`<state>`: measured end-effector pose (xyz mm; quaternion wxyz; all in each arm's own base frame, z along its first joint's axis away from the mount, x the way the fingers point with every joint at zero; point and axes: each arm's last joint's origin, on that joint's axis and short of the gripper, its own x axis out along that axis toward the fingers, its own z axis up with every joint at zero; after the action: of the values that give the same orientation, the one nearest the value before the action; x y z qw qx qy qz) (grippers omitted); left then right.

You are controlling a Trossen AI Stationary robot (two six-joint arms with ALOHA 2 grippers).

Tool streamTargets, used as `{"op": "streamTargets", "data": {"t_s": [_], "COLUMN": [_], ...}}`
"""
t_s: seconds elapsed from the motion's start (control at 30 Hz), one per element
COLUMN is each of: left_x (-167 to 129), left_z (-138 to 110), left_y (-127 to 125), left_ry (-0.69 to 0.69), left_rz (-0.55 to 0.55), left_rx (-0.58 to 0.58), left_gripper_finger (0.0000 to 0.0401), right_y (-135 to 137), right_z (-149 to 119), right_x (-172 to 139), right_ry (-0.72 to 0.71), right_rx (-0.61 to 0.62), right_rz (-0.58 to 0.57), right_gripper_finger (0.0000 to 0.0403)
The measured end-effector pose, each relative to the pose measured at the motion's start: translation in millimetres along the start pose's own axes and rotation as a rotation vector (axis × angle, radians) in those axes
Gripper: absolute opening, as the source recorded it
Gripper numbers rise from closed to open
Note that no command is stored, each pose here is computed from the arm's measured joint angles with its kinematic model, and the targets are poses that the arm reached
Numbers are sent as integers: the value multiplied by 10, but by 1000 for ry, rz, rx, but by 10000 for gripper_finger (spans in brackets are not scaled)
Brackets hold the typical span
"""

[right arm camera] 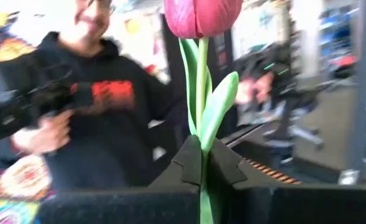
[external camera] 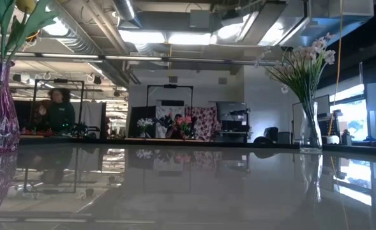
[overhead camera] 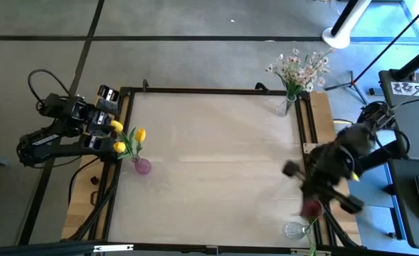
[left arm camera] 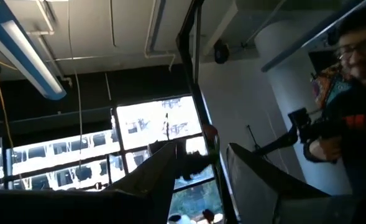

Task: Sort flowers into vase by color
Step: Put the red tulip into the bottom transparent flower vase

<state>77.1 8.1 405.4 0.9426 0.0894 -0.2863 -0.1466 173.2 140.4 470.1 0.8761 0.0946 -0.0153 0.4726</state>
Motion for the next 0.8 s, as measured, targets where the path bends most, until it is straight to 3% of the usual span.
{"op": "streamTargets", "data": {"t_s": [0.17,0.4,0.57,0.8], "left_x": [-1,-3,-4,-4], "left_z": [41,83,84,85], "left_y": [-5,-9,-5,9], "left_ry": [-37,-76,-79,-91], "left_rz": [-5,-4,6,52], "left_rx": [-52,-132,-175,-178], "left_gripper_finger": [140,140,140,140], "right_y": [293,528,581,555], "right_z": [-346,-714,-1045,-1280], "right_x": [21,-44,-138,-303], "right_ry": [52,-57,-52,-66], "right_rx": [43,77,85,78], "right_rz": [64,106,127,146], "right_gripper_finger": [2,1,1,1]}}
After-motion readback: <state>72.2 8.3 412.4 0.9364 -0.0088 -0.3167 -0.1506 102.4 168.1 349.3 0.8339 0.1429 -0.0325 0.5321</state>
